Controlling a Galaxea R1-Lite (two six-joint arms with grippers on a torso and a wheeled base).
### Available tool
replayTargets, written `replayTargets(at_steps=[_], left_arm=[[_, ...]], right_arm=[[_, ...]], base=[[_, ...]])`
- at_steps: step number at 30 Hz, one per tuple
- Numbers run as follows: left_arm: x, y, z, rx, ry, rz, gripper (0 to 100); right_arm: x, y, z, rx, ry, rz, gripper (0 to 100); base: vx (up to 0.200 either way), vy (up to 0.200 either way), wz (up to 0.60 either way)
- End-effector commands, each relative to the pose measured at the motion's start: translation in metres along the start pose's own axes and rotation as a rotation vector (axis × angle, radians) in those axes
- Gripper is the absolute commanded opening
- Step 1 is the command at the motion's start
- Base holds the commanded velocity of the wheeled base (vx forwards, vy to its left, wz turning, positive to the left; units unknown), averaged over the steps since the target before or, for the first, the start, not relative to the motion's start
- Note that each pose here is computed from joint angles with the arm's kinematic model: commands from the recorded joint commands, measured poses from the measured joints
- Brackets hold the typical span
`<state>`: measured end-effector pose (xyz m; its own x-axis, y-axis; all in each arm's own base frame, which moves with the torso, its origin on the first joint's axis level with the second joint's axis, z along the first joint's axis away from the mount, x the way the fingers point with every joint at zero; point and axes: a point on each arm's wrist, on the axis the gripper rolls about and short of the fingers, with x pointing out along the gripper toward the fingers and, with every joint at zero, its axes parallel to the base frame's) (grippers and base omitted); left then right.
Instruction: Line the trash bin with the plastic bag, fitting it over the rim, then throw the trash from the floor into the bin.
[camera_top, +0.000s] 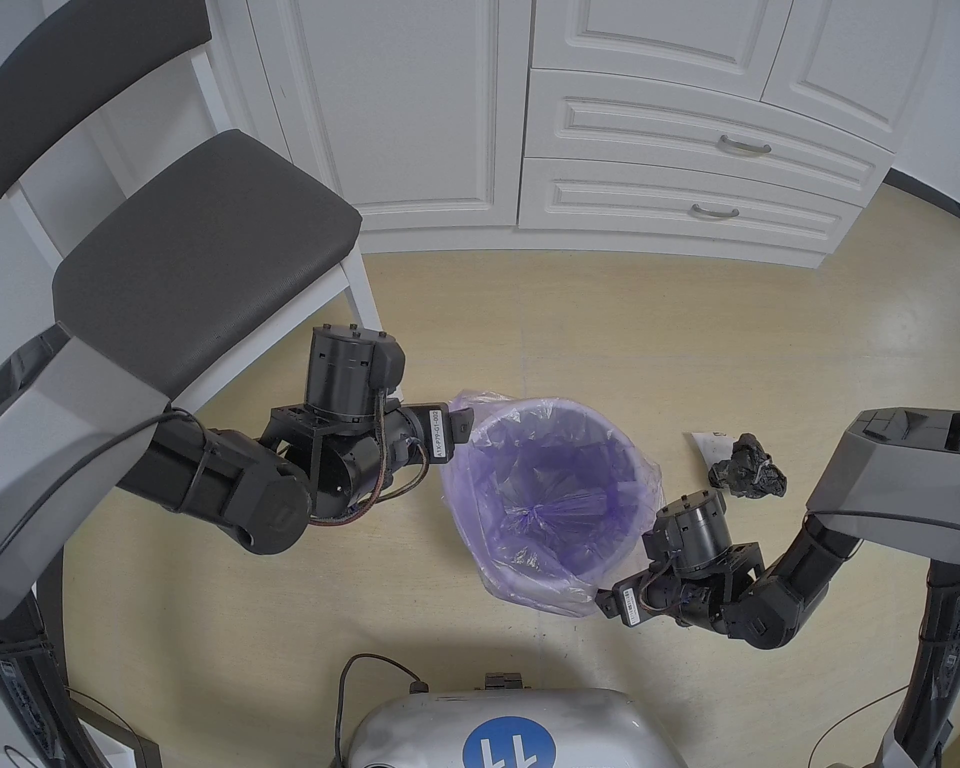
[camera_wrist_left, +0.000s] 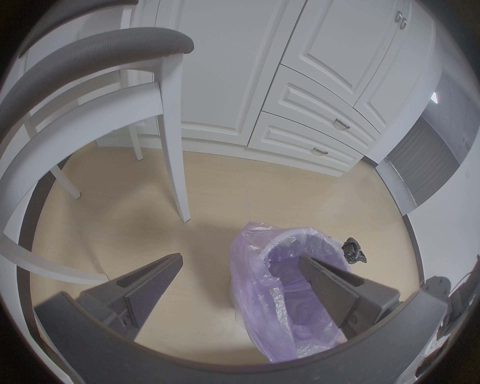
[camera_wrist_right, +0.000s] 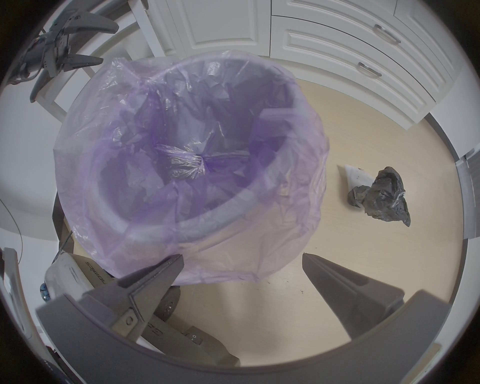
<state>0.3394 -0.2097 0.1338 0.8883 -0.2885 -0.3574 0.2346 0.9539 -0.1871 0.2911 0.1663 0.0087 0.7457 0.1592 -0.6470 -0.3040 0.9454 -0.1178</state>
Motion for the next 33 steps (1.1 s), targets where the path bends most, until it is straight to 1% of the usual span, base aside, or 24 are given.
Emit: replayTargets(at_steps=[1,8,13,18,26,33], left_arm=[[-0.005,0.000,0.005,-0.003,-0.014,-0.003,100],[-0.008,0.000,0.008,-0.005,-0.020,-0.006,100],[-0.006,0.000,0.006,-0.006,-0.018,-0.006,100],[-0.006,-0.001,0.005,-0.004,-0.013,-0.006,100],[-0.006,0.000,0.006,-0.005,-0.015,-0.008,100],[-0.006,0.000,0.006,-0.005,-0.015,-0.008,100]], right_arm=[[0.007,0.007,-0.008,-0.004,0.016,0.009,100],[0.013,0.015,-0.004,0.042,-0.036,0.026,100],[0.019,0.017,-0.003,0.064,-0.049,0.025,100],[0.030,0.019,0.002,0.117,-0.066,0.021,100],[0.040,0.020,0.008,0.173,-0.084,0.019,100],[0.041,0.021,0.012,0.203,-0.100,0.024,100]], base=[[0.000,0.000,0.00],[0.000,0.000,0.00],[0.000,0.000,0.00],[0.000,0.000,0.00],[0.000,0.000,0.00],[0.000,0.000,0.00]])
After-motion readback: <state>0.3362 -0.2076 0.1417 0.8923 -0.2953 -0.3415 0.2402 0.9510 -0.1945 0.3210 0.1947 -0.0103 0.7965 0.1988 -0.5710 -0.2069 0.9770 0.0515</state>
